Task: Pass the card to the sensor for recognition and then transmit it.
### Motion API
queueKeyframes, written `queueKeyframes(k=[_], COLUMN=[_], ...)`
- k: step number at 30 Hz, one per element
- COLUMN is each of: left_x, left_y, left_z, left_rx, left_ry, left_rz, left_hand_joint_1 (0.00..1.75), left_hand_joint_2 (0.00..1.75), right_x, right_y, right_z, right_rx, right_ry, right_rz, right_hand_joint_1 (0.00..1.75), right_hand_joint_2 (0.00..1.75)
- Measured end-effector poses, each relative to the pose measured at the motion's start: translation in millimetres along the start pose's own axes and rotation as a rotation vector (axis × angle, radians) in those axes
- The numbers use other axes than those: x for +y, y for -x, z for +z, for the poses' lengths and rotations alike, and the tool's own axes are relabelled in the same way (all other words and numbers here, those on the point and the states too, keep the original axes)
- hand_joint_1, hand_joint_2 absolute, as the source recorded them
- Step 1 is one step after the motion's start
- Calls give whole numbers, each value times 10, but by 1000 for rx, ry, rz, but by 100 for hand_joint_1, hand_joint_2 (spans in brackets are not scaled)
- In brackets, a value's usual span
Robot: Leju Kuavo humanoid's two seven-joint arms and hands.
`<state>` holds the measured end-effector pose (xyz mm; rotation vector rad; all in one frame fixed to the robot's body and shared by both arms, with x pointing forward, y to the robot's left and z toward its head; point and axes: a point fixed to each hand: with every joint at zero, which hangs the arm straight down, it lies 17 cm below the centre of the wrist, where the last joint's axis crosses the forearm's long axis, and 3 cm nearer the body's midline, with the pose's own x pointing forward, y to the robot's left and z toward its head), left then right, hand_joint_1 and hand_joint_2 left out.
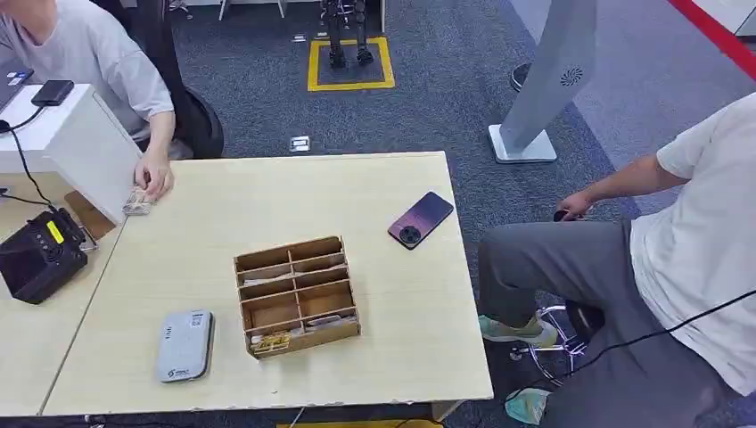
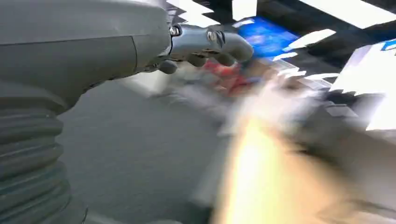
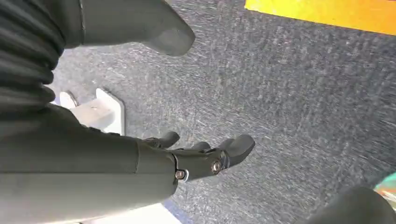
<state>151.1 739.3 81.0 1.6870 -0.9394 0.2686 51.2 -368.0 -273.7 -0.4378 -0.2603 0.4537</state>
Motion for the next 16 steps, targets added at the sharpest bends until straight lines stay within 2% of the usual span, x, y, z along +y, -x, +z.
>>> queueKeyframes(k=[1,4,9,11,13,16], left_x=[-24,-125,-209,-290,-404,-596], left_y=[280,796,1116,1277,1525,1782], left_z=[157,572,912,1089,1429,2207], left_rx=[74,226,339,432,586,783], left_ry=[8,48,81,115,171,281], left_rz=[-25,-56,-76,-86,-127,-189], left_hand_joint_1=[0,0,0,0,0,0], left_hand_joint_2=[175,175,175,175,175,175], right_x=[10,5,2,0,7,26], right_y=[6,-11,-21,-16,-5,-7], right_z=[3,-2,-4,-5,-4,1], right_rx=[6,8,8,12,21,27], right_ry=[-2,0,0,0,-3,-7], right_rz=[-3,-8,-10,-11,-13,-31], right_hand_joint_1=[0,0,0,0,0,0], right_hand_joint_2=[175,175,175,175,175,175])
